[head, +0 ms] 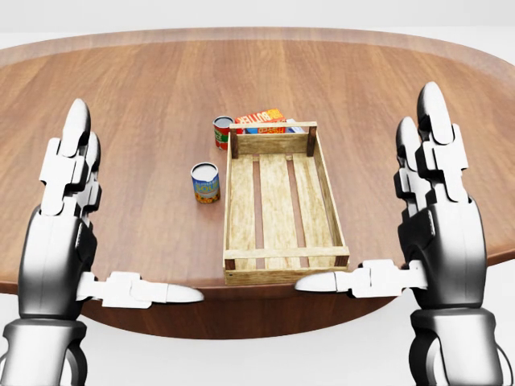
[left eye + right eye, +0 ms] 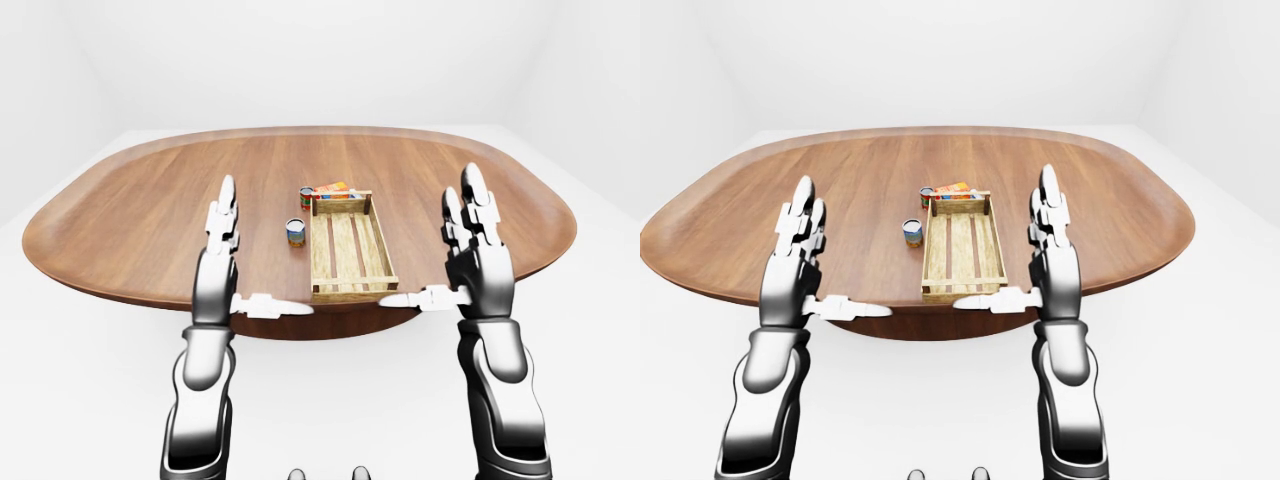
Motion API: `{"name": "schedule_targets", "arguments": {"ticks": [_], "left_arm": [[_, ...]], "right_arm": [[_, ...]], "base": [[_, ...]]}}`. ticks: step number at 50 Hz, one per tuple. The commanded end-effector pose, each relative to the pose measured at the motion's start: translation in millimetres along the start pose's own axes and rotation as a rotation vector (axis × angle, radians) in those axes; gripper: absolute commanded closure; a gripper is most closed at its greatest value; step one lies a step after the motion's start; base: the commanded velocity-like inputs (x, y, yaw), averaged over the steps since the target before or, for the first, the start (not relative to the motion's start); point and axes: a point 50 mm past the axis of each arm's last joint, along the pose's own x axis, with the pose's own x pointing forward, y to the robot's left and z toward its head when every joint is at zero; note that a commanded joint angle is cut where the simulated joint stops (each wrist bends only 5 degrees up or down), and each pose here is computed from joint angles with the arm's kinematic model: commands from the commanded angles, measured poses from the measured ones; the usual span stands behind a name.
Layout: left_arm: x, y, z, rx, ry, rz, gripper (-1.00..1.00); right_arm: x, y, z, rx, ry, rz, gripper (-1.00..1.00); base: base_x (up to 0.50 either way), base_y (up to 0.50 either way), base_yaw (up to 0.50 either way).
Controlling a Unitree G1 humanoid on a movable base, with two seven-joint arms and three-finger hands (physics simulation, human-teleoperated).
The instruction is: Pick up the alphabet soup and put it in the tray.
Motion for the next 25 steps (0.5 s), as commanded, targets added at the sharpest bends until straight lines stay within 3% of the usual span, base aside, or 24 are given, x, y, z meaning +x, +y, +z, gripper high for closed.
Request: {"name": "schedule_targets", "arguments": {"ticks": [1,10,25], "left_arm": [[-2.1,2.8,15.4,-0.020,-0.063,0.022,-1.00],[-2.4,2.7,15.1,-0.014,-0.061,0.022,-1.00],[-2.6,3.4,15.0,-0.010,-0.061,0.026,-1.00]], "right_arm": [[0.2,-0.4,13.7,-0.017,-0.059,0.000,-1.00],[-1.0,-0.7,14.2,-0.008,-0.060,0.003,-1.00],[-1.1,-1.0,16.0,-0.006,-0.068,-0.005,-1.00]], "base": [[0.00,0.00,0.00],[0.05,0.00,0.00],[0.50,0.00,0.00]]}}
